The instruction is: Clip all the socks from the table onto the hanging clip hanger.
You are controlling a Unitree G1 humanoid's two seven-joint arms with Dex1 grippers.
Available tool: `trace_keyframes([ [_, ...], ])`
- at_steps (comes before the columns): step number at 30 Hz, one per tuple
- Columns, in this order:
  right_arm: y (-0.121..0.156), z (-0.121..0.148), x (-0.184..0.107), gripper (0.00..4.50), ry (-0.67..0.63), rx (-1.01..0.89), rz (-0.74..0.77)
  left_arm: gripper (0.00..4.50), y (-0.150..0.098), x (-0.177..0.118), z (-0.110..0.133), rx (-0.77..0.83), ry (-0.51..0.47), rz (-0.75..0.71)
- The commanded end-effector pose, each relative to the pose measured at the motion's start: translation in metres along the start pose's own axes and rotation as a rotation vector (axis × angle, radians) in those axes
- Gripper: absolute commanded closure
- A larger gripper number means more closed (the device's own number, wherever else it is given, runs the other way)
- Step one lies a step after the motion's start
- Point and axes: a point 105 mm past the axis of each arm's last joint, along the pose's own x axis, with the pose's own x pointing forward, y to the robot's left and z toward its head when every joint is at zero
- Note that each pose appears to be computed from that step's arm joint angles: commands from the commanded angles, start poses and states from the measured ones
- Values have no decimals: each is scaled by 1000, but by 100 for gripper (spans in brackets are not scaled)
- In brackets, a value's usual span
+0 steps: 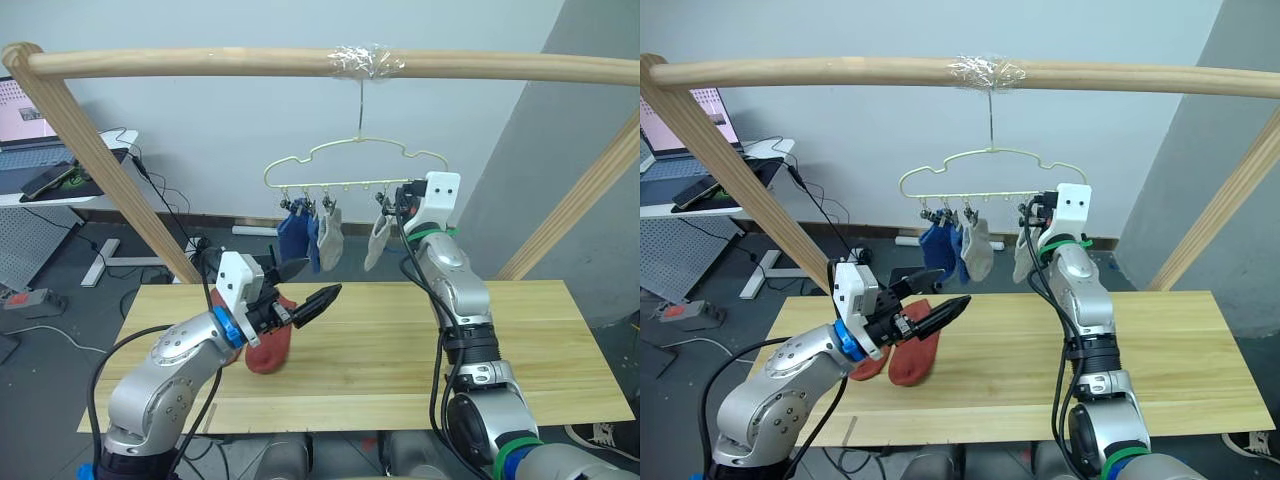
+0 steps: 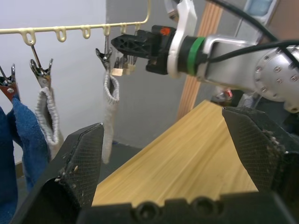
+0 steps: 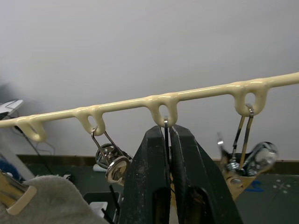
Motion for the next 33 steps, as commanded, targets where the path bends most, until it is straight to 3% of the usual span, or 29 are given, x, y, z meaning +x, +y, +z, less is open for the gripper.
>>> trace_keyframes([
  [1, -4, 13, -4, 448, 6, 31, 55, 0, 25, -4, -25, 16, 80, 134],
  [5, -10, 17, -9, 448, 61, 43, 94, 0, 63, -10, -64, -14, 185, 311],
  [16, -8, 24, -25, 448, 119, 25, 135, 0, 113, 3, -131, 67, 393, 444],
  [23, -10, 25, -31, 448, 128, 18, 119, 0, 124, -8, -161, 83, 550, 471],
  [29, -11, 25, -33, 448, 130, 17, 109, 0, 112, -10, -183, 19, 625, 410],
  [33, -11, 25, -34, 450, 135, 16, 111, 118, 101, -8, -187, 51, 634, 343],
])
